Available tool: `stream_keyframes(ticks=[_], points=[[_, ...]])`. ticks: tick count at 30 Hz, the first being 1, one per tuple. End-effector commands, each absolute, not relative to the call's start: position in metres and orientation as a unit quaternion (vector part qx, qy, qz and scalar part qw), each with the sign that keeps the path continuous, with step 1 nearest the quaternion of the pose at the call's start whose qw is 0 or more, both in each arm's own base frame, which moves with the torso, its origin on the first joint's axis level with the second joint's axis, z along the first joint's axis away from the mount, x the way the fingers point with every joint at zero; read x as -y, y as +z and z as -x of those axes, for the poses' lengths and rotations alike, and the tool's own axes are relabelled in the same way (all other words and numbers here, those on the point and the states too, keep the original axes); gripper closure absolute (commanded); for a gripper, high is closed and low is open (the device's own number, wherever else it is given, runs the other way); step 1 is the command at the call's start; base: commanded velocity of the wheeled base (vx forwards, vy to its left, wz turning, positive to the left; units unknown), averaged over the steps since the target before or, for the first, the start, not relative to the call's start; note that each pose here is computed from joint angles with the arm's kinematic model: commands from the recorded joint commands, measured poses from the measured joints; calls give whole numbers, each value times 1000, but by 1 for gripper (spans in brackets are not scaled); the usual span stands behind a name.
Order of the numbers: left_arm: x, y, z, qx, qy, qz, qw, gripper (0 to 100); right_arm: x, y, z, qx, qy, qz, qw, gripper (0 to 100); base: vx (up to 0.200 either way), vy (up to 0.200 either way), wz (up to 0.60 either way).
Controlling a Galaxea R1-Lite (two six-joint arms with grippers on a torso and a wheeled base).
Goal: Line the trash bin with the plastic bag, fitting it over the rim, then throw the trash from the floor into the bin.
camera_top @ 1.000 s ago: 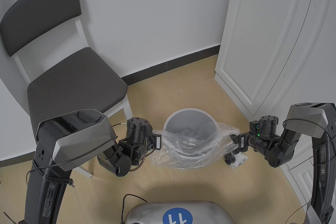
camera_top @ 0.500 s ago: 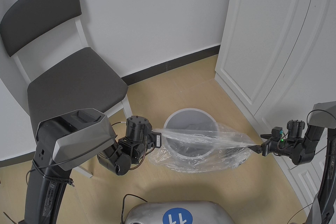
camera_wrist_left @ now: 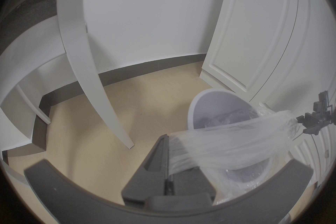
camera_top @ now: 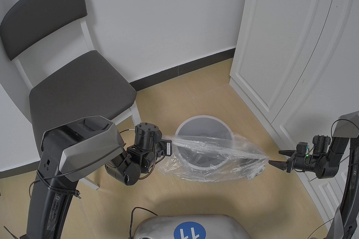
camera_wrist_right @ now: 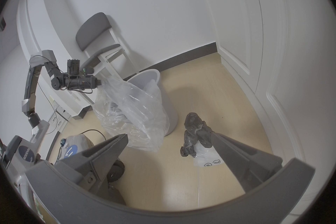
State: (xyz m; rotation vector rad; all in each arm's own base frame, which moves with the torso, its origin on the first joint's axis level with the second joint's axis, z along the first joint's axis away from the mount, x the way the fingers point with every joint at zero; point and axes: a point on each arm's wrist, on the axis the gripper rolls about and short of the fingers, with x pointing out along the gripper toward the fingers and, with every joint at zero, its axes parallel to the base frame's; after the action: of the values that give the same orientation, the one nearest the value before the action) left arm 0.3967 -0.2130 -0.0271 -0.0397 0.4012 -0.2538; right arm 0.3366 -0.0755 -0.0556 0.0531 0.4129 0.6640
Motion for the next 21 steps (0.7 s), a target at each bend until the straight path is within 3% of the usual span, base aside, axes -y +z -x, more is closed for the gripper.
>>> stream_keyframes(ticks=[1, 12, 13, 15, 16, 21], points=[[213, -30, -398, -200, -124, 20, 972, 100, 79, -59, -335, -203, 323, -32, 924, 0, 0, 0, 0], [213, -25, -397, -191, -126, 25, 973, 100, 45, -7, -343, -186, 302, -52, 933, 0, 0, 0, 0], [213, -24, -398, -190, -126, 25, 973, 100, 33, 7, -345, -181, 273, -47, 944, 0, 0, 0, 0], [213, -24, -398, -190, -126, 25, 973, 100, 32, 8, -345, -180, 270, -46, 945, 0, 0, 0, 0], [213, -24, -396, -192, -126, 25, 973, 100, 7, 28, -348, -170, 222, -44, 959, 0, 0, 0, 0], [214, -27, -391, -201, -129, 20, 971, 100, -35, 45, -344, -156, 171, -26, 973, 0, 0, 0, 0]])
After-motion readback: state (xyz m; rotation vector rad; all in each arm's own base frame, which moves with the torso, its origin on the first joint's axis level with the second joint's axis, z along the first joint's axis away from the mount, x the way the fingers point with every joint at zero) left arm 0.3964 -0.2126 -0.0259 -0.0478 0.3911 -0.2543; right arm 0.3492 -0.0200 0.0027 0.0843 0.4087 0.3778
